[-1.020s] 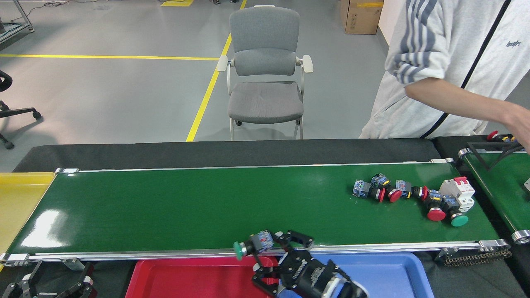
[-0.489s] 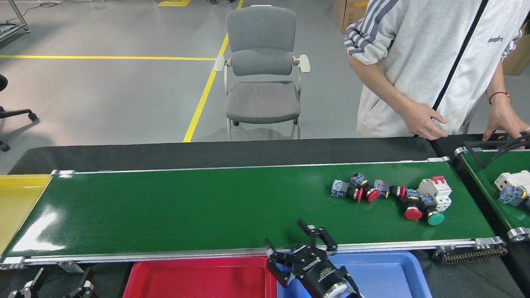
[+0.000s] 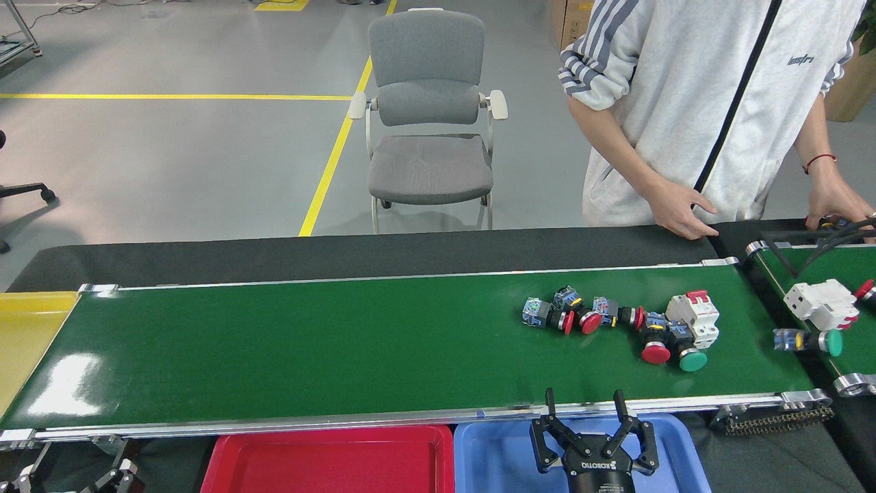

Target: Pick switch part from conveyor to tray

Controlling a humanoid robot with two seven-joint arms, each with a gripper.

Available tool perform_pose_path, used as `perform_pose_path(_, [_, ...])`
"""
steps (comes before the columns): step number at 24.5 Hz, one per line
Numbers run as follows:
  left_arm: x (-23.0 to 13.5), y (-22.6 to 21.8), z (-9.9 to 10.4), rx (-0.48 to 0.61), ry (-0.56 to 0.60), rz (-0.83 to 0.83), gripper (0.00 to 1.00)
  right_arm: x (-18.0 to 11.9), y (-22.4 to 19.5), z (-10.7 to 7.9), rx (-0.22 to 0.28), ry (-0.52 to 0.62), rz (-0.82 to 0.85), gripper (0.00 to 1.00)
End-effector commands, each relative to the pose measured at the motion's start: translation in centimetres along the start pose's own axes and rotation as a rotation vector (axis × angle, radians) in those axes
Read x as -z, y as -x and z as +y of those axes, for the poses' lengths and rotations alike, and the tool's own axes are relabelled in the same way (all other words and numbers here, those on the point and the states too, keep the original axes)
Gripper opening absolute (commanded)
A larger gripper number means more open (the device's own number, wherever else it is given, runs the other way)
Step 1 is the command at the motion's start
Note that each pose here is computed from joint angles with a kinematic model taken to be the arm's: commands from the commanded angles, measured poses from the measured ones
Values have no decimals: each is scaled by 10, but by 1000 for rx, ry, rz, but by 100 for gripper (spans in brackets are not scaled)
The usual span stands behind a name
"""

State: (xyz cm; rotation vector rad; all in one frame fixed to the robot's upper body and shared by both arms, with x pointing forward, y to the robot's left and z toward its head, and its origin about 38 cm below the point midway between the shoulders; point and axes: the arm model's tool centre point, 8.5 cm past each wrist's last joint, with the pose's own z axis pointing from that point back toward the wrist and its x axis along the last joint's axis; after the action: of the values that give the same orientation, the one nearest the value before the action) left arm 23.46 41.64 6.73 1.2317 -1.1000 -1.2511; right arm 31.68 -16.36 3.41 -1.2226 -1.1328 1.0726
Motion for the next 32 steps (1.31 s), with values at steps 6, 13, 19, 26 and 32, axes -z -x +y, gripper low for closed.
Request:
perform_pose_path(6, [3,1,7,4,-4,-5,100,45,-13,-25,15,-2,14,98])
perform_pose_path(13, [8,1,10,16,-14,-9,100,102,-55,-30,-8,-24,-6,98])
perform_pose_path(19, [13,-1,13,20,-23,-17,100,107,-79,-17,-32,-66,-37,98])
perform_pose_path(26, [20,-2,16,21,-35,-19,100,126,-95,-8,-66,-119,-42,98])
perform_pose_path(32, [36,-15,16,6,-47,-55,100,150,-95,-13,-47,-130,-24,98])
